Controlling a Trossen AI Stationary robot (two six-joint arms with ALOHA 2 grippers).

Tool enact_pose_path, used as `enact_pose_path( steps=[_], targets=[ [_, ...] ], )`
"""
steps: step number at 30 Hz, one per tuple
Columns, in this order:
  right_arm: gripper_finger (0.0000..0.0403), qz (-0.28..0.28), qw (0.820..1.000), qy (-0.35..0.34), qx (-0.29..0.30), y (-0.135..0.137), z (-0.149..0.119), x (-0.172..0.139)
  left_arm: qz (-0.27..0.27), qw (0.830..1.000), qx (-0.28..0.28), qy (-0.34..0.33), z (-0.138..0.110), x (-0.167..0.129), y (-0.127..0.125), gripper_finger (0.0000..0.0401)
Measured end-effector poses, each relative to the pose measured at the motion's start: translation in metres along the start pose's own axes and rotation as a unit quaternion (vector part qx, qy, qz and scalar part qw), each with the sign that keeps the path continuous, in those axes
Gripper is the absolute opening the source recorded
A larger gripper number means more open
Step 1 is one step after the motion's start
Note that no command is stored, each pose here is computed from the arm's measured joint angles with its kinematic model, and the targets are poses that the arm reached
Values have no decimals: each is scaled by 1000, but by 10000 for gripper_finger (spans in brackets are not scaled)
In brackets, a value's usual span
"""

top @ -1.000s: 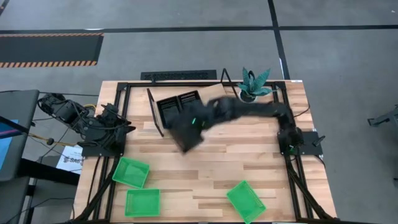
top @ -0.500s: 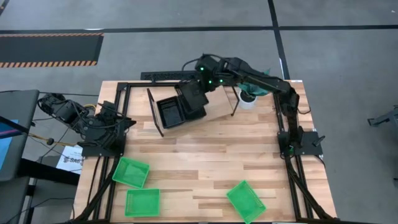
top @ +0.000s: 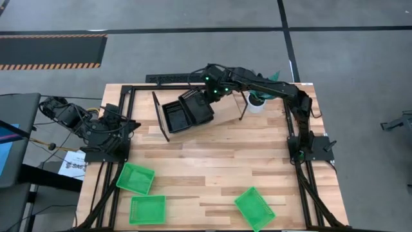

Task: Stack baskets on shelf by color
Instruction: Stack the black basket on the right black basket

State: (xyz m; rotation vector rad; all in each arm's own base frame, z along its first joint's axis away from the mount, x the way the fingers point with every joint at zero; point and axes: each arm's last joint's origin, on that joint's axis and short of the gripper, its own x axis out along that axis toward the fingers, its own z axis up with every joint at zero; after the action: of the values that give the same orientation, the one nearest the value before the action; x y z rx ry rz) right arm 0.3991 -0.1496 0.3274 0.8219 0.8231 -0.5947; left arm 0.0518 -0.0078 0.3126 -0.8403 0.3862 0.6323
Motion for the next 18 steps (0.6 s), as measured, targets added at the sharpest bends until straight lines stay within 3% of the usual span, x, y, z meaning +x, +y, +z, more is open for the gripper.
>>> enact_pose_path(
  steps=[4,18],
  targets=[
    [6,20,1000,-8,6,1,0,3,-1,1000,0,6,0,0,0,226],
    [53,-1,999,13,41,-6,-1,22,-1,1000,0,6,0,0,0,226]
  ],
)
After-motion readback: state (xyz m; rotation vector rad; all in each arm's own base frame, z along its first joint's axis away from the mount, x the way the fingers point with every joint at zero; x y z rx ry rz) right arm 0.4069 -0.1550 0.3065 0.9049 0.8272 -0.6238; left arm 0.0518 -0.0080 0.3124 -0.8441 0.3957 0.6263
